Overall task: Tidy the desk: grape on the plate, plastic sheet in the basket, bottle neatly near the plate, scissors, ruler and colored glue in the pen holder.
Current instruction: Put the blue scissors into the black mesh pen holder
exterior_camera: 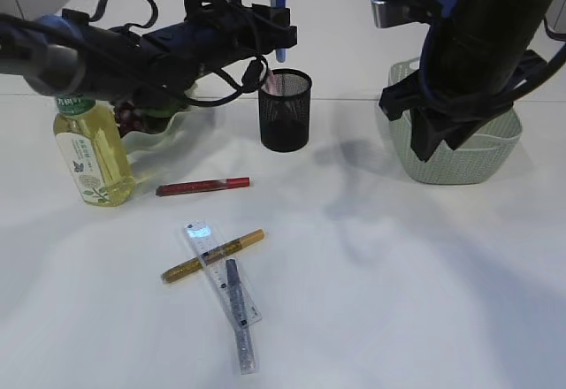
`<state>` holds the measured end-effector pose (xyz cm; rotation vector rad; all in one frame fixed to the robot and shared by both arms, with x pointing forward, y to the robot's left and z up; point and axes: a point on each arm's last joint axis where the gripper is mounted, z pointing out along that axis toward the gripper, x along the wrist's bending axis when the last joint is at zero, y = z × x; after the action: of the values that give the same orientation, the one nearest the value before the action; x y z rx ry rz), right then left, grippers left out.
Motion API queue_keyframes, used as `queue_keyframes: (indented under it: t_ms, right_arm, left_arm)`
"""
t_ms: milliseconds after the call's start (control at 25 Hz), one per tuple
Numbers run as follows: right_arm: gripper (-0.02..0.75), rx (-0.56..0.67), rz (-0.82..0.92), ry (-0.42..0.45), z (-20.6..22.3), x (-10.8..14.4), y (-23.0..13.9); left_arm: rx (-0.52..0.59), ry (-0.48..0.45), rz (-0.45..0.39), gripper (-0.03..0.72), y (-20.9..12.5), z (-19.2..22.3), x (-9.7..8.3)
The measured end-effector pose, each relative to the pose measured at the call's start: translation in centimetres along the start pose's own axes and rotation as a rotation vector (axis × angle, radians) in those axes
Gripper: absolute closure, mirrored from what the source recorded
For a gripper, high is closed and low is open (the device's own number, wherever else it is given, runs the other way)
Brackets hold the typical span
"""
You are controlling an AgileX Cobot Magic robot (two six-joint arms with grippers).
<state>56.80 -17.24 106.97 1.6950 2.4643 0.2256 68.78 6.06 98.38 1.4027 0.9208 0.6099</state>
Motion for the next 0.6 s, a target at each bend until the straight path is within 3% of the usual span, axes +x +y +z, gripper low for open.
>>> queue_keyframes:
  t_ms: [600]
  right_arm:
    - [0.425,0.000,-0.005,-0.016,0.0,-0.1,0.0]
  left_arm:
    - [-0.008,0.001,-0.019,0.522,-3.1,2.7,0.9]
